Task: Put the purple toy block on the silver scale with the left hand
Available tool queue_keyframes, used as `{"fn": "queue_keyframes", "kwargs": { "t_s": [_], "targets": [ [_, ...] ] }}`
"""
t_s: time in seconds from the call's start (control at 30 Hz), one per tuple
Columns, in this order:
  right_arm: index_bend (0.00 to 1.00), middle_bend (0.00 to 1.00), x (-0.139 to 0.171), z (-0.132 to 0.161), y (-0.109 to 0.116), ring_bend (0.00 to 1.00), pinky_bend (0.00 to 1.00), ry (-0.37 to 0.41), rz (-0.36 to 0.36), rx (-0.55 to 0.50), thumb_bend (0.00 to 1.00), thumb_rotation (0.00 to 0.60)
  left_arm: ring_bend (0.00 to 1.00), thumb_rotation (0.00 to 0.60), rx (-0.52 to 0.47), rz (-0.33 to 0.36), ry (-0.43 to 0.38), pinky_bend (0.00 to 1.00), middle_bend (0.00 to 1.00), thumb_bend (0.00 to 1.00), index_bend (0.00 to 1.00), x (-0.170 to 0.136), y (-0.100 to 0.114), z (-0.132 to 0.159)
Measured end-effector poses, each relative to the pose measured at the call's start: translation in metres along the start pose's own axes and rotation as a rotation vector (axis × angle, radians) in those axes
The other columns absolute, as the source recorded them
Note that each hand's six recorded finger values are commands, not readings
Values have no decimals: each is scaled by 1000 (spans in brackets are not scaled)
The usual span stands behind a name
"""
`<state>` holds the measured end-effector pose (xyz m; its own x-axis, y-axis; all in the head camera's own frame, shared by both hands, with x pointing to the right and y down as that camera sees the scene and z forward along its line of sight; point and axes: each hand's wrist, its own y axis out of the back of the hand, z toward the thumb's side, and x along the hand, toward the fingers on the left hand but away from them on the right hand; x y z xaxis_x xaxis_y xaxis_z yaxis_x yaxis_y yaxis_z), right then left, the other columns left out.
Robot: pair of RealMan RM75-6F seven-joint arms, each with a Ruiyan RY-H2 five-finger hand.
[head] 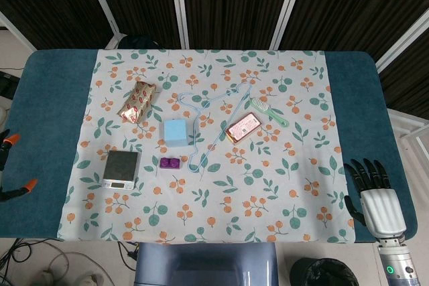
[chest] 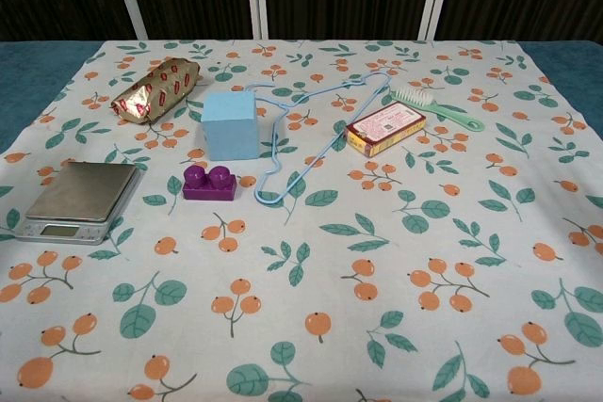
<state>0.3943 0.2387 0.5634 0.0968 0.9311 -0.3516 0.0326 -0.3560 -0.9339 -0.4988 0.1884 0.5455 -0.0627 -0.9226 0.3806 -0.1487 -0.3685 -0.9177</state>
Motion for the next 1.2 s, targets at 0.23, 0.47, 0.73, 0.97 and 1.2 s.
{"fn": "queue_keyframes", "kwargs": {
  "t_s": [0.23,0.47,0.73,0.97,1.2],
  "targets": [
    [129,126,0,0,-3,39,0,3,11,4,480,600,0,600,0,6,4,75,0,133,115,0,2,-1],
    [129,126,0,-1,-1,39,0,-2,3,1,481,600,0,600,5,3,5,75,0,133,104,0,1,-1],
    [129,126,1,-2,1,39,0,-4,0,-3,480,600,0,600,14,-12,8,75,0,133,104,0,-2,-1],
    [129,126,0,-3,0,39,0,-11,4,3,480,600,0,600,35,-45,-39,75,35,133,104,8,-8,14],
    [129,126,-1,-4,-1,39,0,-17,7,8,481,600,0,600,129,-118,-155,75,63,133,101,26,-21,58]
  ]
}}
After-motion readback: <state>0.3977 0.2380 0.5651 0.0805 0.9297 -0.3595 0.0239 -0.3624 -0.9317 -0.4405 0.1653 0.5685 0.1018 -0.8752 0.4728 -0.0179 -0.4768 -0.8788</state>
